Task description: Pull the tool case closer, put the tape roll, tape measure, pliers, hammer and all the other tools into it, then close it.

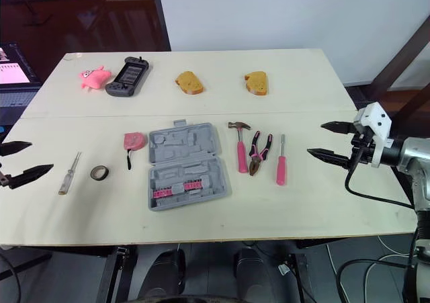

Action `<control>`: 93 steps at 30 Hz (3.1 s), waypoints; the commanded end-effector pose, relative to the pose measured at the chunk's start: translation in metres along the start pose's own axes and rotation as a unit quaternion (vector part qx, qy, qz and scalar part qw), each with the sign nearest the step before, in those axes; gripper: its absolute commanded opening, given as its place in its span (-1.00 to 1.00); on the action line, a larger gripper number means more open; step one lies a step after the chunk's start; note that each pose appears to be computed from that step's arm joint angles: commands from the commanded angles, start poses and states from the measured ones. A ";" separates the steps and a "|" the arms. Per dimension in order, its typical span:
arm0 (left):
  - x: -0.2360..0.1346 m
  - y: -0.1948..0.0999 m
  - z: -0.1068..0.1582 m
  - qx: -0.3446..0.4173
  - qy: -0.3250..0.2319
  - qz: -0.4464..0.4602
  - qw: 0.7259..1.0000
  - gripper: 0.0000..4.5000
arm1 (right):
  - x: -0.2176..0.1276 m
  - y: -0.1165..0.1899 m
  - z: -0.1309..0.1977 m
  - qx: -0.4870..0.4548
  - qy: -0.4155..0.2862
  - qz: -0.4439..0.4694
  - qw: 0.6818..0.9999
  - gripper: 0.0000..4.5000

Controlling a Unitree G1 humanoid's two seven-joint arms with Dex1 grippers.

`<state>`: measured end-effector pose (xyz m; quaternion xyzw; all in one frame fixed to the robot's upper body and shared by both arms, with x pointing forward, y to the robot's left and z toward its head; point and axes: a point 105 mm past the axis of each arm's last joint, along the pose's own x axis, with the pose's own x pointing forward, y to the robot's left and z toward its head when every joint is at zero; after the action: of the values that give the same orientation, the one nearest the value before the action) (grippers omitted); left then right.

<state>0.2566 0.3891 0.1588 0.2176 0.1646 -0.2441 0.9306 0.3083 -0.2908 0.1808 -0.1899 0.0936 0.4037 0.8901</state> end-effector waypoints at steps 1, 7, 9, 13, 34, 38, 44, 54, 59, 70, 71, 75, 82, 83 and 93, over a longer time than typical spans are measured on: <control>-0.007 0.008 0.004 0.016 0.005 0.005 1.000 0.98 | -0.010 -0.008 0.018 -0.023 -0.026 -0.018 0.999 1.00; -0.002 0.014 0.015 0.017 -0.013 0.009 1.000 0.98 | -0.009 -0.008 0.021 -0.023 -0.029 -0.019 0.999 1.00; -0.001 0.014 0.014 0.016 -0.010 0.006 1.000 0.98 | -0.008 -0.007 0.022 -0.023 -0.030 -0.018 0.999 1.00; 0.005 0.012 0.018 0.012 -0.010 -0.001 1.000 0.98 | -0.004 -0.006 0.027 -0.023 -0.031 -0.018 0.999 1.00; 0.096 -0.096 0.047 0.067 -0.017 -0.157 0.985 0.35 | 0.160 0.061 0.047 -0.182 0.079 0.145 0.969 0.88; 0.110 -0.100 0.030 0.050 -0.006 -0.152 0.987 -0.60 | 0.185 0.058 0.033 -0.222 0.110 0.155 0.956 0.16; 0.131 -0.102 0.021 0.040 -0.001 -0.133 0.990 -1.00 | 0.215 0.071 0.023 -0.223 0.112 0.192 0.949 -0.99; 0.152 -0.110 0.015 0.029 0.001 -0.134 0.991 -1.00 | 0.237 0.079 0.012 -0.219 0.121 0.191 0.949 -0.99; 0.170 -0.116 0.017 0.031 0.001 -0.137 0.990 -1.00 | 0.244 0.088 0.011 -0.213 0.113 0.200 0.950 -0.99; 0.188 -0.143 0.032 0.021 -0.021 -0.192 0.981 -1.00 | 0.242 0.104 0.008 -0.190 0.096 0.230 0.950 -0.99; 0.188 -0.142 0.033 0.022 -0.022 -0.190 0.981 -1.00 | 0.241 0.104 0.006 -0.189 0.096 0.231 0.950 -0.99; 0.191 -0.142 0.034 0.033 -0.017 -0.190 0.981 -1.00 | 0.236 0.107 0.000 -0.176 0.095 0.236 0.951 -0.99; 0.190 -0.149 0.028 0.050 0.001 -0.193 0.980 -1.00 | 0.215 0.120 -0.013 -0.155 0.090 0.256 0.950 -0.99; 0.189 -0.151 0.027 0.050 0.002 -0.196 0.979 -1.00 | 0.213 0.122 -0.014 -0.153 0.090 0.257 0.950 -0.99; 0.167 -0.176 0.004 0.020 0.028 -0.219 0.975 -1.00 | 0.193 0.141 -0.020 -0.091 0.085 0.262 0.957 -0.99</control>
<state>0.3112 0.1917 0.0412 0.2095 0.2200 -0.4196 0.8554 0.3297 -0.0933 0.0500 -0.2732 0.2118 0.6016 0.7201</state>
